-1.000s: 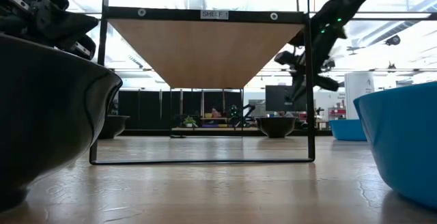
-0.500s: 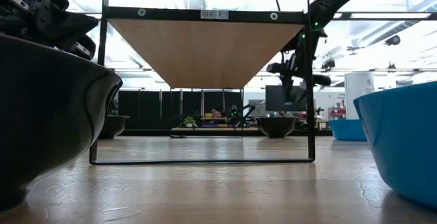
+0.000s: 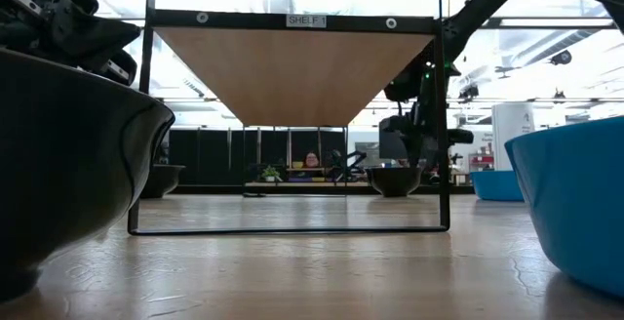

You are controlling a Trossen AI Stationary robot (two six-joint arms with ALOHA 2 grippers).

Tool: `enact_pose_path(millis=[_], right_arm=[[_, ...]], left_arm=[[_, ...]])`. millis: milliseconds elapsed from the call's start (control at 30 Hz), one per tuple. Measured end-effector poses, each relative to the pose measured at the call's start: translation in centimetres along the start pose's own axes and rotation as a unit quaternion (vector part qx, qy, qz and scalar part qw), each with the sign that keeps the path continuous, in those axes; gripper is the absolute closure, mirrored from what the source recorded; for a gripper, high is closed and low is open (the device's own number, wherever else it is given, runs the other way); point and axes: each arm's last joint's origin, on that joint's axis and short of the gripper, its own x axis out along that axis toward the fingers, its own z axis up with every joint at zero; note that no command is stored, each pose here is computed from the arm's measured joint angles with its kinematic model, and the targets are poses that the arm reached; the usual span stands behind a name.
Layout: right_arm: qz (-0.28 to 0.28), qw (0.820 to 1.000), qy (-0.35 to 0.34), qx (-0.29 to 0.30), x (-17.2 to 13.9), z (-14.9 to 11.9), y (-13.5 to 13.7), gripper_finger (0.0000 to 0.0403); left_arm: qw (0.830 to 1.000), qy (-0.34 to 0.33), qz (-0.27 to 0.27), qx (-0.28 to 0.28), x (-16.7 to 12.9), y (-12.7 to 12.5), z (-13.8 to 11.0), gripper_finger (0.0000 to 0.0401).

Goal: Pick & Place Mini bowls
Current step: Put the top right white bowl on the shelf

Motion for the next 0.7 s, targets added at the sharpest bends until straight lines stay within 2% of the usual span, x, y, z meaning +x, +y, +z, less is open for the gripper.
enact_pose_path(millis=[367, 633, 700], right_arm=[[-0.01, 1.0, -0.013, -0.022, 0.61, -0.12, -0.38, 0.0292], [-0.002, 0.998, -0.022, -0.053, 0.59, 0.03, -0.24, 0.0379], [0.005, 0.998, -0.023, -0.053, 0.42, 0.05, -0.19, 0.0385]], left_arm=[[1.0, 0.0, 0.0, 0.0, 0.0, 0.0, 0.0, 0.0401], [1.0, 0.0, 0.0, 0.0, 0.0, 0.0, 0.0, 0.0401], [1.0, 0.0, 0.0, 0.0, 0.0, 0.0, 0.0, 0.0401]])
